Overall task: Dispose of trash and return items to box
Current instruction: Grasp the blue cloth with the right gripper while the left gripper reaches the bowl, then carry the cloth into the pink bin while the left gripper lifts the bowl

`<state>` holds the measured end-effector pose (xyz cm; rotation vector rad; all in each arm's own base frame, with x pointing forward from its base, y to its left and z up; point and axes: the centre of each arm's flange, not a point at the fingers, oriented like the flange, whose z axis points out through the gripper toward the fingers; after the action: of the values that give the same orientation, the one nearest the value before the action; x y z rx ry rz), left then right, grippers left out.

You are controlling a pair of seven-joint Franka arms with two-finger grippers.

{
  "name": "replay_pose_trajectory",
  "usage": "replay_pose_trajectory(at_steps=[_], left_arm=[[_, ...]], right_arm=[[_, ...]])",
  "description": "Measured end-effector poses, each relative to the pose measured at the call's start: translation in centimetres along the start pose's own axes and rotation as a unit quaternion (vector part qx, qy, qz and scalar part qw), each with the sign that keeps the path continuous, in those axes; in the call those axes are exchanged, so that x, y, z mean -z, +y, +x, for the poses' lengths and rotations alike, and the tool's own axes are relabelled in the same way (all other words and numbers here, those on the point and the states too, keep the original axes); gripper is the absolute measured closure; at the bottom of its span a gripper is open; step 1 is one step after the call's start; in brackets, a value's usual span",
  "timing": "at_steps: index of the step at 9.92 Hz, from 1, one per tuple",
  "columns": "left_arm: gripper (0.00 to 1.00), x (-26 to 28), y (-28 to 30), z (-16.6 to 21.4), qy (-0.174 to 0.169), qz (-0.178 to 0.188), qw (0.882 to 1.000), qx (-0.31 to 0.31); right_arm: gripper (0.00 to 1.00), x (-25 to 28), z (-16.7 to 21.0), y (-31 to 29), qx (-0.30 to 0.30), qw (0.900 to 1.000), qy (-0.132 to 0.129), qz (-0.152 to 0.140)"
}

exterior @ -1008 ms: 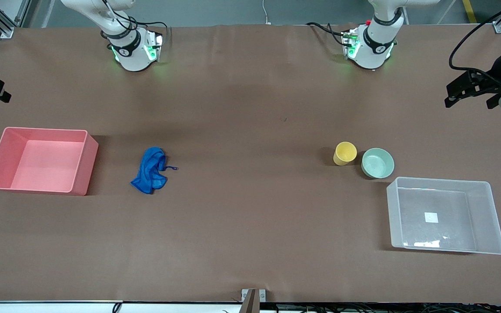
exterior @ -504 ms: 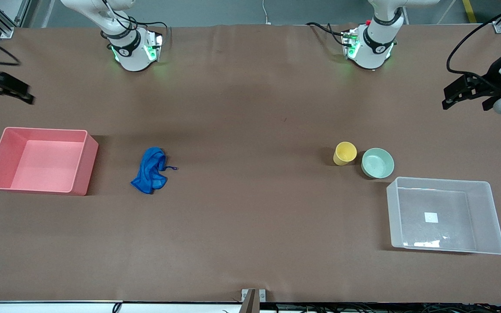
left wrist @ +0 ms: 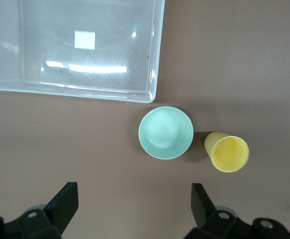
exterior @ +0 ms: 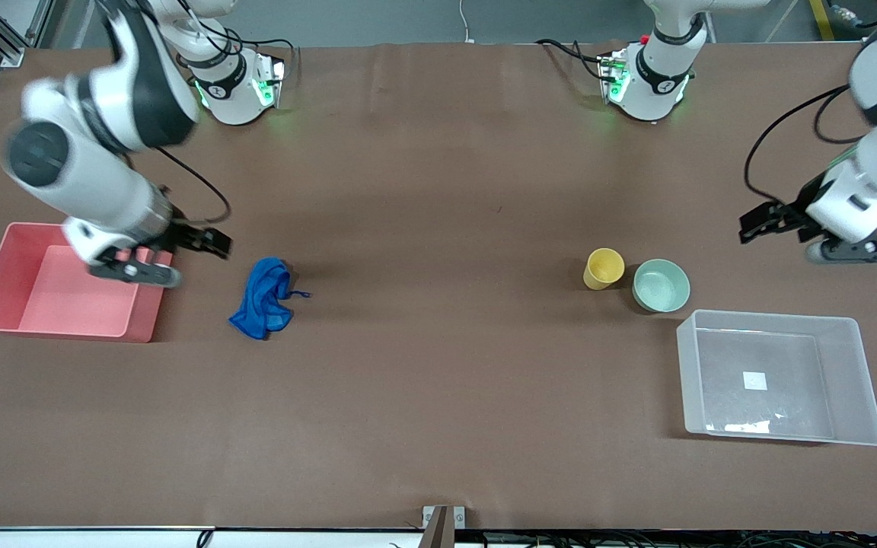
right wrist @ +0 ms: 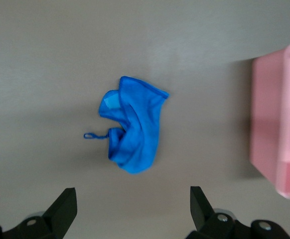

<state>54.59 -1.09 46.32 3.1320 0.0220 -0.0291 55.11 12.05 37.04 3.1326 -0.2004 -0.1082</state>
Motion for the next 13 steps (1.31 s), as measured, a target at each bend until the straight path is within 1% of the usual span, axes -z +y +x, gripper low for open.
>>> replay_pose_trajectory(at_steps=[1,2,3,4,6,8,9,10,12,13], left_arm=[[0.00,-3.0,-0.3,-0.6,0.005,0.000,1.000,0.002],[0.00,-6.0,-0.4,-1.3,0.017,0.000,1.000,0.003],[0.00,-9.2,-0.5,-2.1,0.029,0.000,1.000,0.004],[0.00,-12.3,-0.5,-2.8,0.031,0.001,1.000,0.004],[0.00,-16.9,-0.6,-2.8,0.027,0.004,1.000,0.004],[0.00,-20.9,-0.6,-2.2,0.033,0.007,0.999,0.003],[0.02,-23.0,-0.7,-2.1,0.035,0.008,0.999,0.003],[0.05,-24.7,-0.7,-2.1,0.036,0.009,0.999,0.003],[0.15,-26.4,-0.8,-1.9,0.044,0.010,0.999,0.003],[0.30,-26.6,-0.8,-1.9,0.045,0.011,0.999,0.003]], right_arm=[[0.00,-4.9,0.1,0.1,-0.001,1.000,0.004,0.007],[0.00,-9.3,0.1,0.3,0.006,1.000,0.009,0.008],[0.00,-12.7,-0.1,0.4,0.018,1.000,0.013,0.003],[0.00,-15.2,0.0,0.2,0.026,1.000,0.014,0.004],[0.01,-17.7,0.0,0.0,0.030,0.999,0.015,0.009],[0.04,-18.8,-0.1,-0.2,0.032,0.999,0.012,0.011],[0.11,-19.0,-0.2,-0.3,0.034,0.999,0.011,0.010],[0.29,-19.2,-0.3,-0.4,0.035,0.999,0.009,0.010],[0.59,-19.2,-0.3,-0.4,0.025,1.000,0.008,0.010],[0.71,-19.1,-0.3,-0.7,0.015,1.000,0.009,0.010]])
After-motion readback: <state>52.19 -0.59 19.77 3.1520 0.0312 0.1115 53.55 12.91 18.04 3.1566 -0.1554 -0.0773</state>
